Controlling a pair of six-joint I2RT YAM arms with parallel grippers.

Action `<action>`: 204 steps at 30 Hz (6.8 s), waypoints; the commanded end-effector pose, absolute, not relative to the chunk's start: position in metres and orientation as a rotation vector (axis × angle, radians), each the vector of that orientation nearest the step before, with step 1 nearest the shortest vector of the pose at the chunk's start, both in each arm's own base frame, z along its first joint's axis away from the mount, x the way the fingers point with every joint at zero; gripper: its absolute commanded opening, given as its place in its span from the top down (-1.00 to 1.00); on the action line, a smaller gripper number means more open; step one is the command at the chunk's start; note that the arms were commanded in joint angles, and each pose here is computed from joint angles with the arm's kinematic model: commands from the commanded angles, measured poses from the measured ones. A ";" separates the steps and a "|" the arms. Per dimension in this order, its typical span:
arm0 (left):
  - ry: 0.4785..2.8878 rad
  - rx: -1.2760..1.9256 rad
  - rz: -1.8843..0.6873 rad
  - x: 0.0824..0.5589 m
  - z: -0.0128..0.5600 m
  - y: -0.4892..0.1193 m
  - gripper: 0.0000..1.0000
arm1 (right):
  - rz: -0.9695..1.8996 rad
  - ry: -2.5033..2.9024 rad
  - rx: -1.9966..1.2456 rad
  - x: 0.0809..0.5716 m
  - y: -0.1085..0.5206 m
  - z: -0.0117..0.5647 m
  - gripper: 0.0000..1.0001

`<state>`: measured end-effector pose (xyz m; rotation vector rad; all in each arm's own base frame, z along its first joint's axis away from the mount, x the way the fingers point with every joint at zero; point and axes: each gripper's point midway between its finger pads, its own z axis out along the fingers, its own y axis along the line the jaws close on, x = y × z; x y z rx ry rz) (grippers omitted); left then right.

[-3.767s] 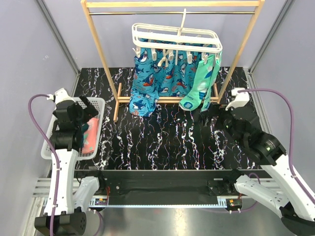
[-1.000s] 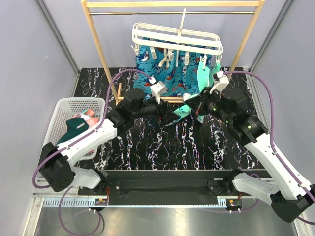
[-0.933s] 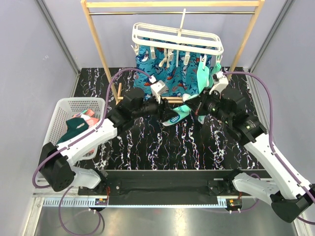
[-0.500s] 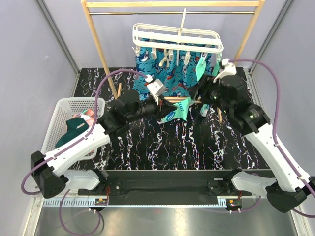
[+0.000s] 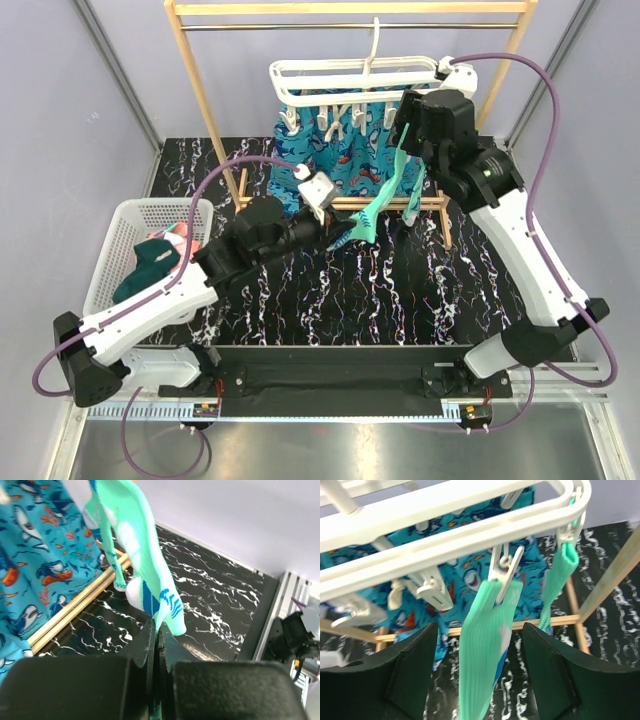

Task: Remove the socks clipped to the hanger

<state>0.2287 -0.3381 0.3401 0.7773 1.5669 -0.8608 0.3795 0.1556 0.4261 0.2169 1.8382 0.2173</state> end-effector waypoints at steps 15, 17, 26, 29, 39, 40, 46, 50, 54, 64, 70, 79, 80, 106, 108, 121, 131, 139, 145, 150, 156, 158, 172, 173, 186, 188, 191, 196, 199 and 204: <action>1.526 0.871 -0.769 0.201 0.330 -0.362 1.00 | 0.017 1.700 0.276 0.406 0.131 0.455 -0.19; 1.524 0.873 -0.772 0.200 0.330 -0.363 1.00 | 0.014 1.699 0.280 0.409 0.132 0.455 -0.17; 1.509 0.888 -0.796 0.193 0.336 -0.364 1.00 | -0.009 1.685 0.299 0.418 0.133 0.461 -0.04; 1.507 0.890 -0.803 0.191 0.337 -0.364 1.00 | -0.031 1.689 0.308 0.419 0.131 0.458 0.00; 1.509 0.896 -0.803 0.190 0.335 -0.365 1.00 | -0.067 1.676 0.342 0.423 0.126 0.446 0.05; 1.510 0.900 -0.802 0.189 0.334 -0.366 1.00 | -0.068 1.678 0.339 0.425 0.128 0.445 0.06; 1.512 0.904 -0.803 0.189 0.333 -0.367 1.00 | -0.078 1.667 0.345 0.431 0.129 0.446 0.10; 1.513 0.911 -0.806 0.188 0.332 -0.369 1.00 | -0.079 1.657 0.348 0.433 0.129 0.448 0.18; 1.512 0.913 -0.809 0.187 0.332 -0.369 1.00 | -0.085 1.653 0.348 0.432 0.128 0.449 0.39; 1.516 0.918 -0.807 0.185 0.330 -0.370 1.00 | -0.063 1.640 0.341 0.426 0.126 0.451 1.00; 1.520 0.921 -0.805 0.184 0.329 -0.371 1.00 | -0.065 1.644 0.337 0.425 0.126 0.449 1.00; 1.522 0.918 -0.799 0.185 0.329 -0.371 1.00 | -0.066 1.667 0.323 0.425 0.128 0.449 0.21; 1.523 0.917 -0.798 0.185 0.329 -0.370 1.00 | -0.075 1.662 0.329 0.426 0.127 0.450 0.39; 1.533 0.912 -0.742 0.190 0.322 -0.369 1.00 | 0.035 1.747 0.313 0.373 0.114 0.441 -0.81; 1.552 0.902 -0.723 0.193 0.317 -0.370 1.00 | 0.105 1.771 0.297 0.352 0.113 0.431 -0.99; 1.729 0.783 -0.483 0.232 0.257 -0.364 1.00 | 0.366 1.853 0.247 0.256 0.099 0.332 -0.99; 2.032 0.071 -0.307 0.341 0.255 -0.226 1.00 | 0.458 1.789 0.221 0.235 0.098 0.323 -0.99; 1.725 -0.557 -0.028 0.345 0.344 -0.015 1.00 | 0.443 1.786 0.188 0.231 0.095 0.323 -0.99; 1.649 -0.757 0.199 0.323 0.347 0.075 1.00 | 0.440 1.778 0.187 0.227 0.092 0.321 -0.99; 1.773 -0.915 0.165 0.320 0.278 0.090 0.98 | 0.440 1.772 0.186 0.223 0.089 0.322 -0.99; 1.857 -1.227 -0.023 0.299 0.177 0.111 0.37 | 0.436 1.779 0.185 0.220 0.087 0.321 -0.99; 1.885 -1.269 -0.079 0.300 0.165 0.115 0.16 | 0.434 1.782 0.181 0.218 0.086 0.320 -0.99; 1.851 -0.671 -0.249 0.327 0.299 0.032 -0.96 | 0.410 1.804 0.200 0.222 0.085 0.315 -0.99; 1.852 -0.619 -0.291 0.326 0.299 0.017 -0.96 | 0.396 1.818 0.198 0.225 0.086 0.310 -0.99; 1.906 0.043 -0.720 0.314 0.306 -0.207 -0.93 | 0.192 1.890 0.231 0.307 0.110 0.265 -0.99; 1.921 0.107 -0.735 0.311 0.303 -0.226 -0.90 | 0.160 1.897 0.227 0.323 0.116 0.250 -0.92; 1.956 0.248 -0.783 0.300 0.290 -0.256 -0.84 | 0.095 1.887 0.235 0.347 0.119 0.228 -0.69; 1.972 0.364 -0.760 0.285 0.278 -0.269 -0.81 | -0.033 1.832 0.273 0.378 0.108 0.210 -0.70; 1.941 0.388 -0.771 0.274 0.282 -0.270 -0.81 | -0.124 1.847 0.310 0.389 0.094 0.192 -0.66; 1.916 0.396 -0.803 0.265 0.290 -0.270 -0.81 | -0.139 1.895 0.331 0.403 0.080 0.167 -0.56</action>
